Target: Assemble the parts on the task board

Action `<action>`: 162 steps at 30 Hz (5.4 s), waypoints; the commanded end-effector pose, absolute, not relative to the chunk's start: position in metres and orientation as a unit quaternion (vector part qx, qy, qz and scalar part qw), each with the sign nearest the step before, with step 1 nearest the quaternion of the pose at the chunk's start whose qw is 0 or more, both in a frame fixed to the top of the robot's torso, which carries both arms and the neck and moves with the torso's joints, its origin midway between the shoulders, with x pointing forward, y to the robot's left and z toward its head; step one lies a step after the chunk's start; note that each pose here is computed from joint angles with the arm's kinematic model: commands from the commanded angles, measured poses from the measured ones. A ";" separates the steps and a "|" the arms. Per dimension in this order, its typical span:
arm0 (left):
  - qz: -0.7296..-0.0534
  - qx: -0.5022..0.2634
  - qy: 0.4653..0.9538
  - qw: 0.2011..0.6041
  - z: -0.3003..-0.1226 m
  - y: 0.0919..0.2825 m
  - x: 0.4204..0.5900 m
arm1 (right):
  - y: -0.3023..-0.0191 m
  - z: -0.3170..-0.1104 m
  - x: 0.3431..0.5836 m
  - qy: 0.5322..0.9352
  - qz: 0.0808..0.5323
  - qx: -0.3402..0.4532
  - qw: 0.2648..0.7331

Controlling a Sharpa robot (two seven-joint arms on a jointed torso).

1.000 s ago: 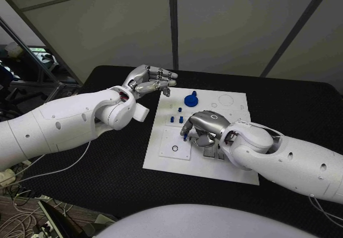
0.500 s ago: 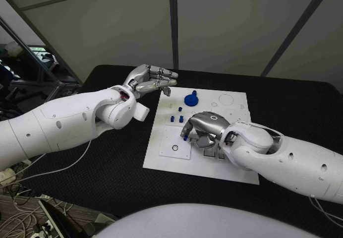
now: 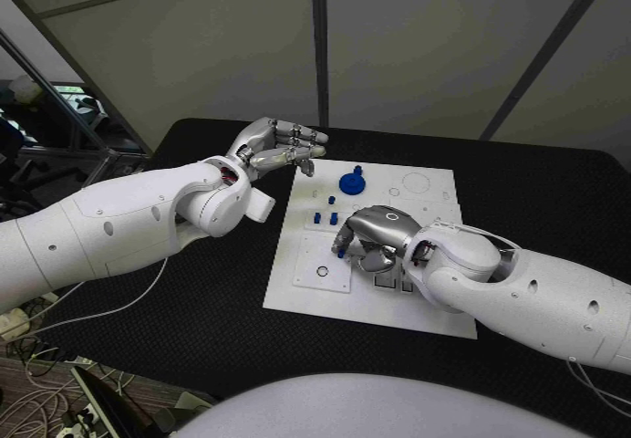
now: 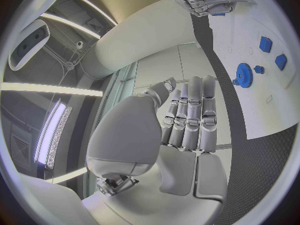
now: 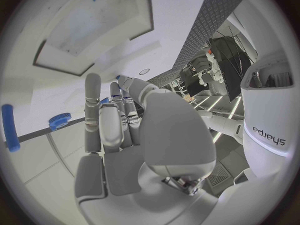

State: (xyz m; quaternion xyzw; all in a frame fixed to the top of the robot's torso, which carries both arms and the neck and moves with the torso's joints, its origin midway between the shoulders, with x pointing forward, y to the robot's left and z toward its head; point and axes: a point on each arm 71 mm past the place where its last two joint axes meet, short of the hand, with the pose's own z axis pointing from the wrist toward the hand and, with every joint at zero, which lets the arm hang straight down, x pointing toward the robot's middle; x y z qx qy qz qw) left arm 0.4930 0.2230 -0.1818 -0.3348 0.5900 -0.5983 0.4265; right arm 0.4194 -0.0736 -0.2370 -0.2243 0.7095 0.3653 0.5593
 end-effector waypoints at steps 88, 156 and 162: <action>-0.596 -0.337 0.600 0.413 -0.185 0.228 0.493 | -0.173 -0.194 0.455 0.766 0.206 -0.182 0.582; -0.595 -0.338 0.605 0.406 -0.188 0.226 0.494 | -0.091 -0.142 0.413 0.668 0.435 -0.115 0.593; -0.596 -0.337 0.605 0.405 -0.188 0.224 0.494 | -0.079 -0.164 0.407 0.678 0.448 -0.111 0.572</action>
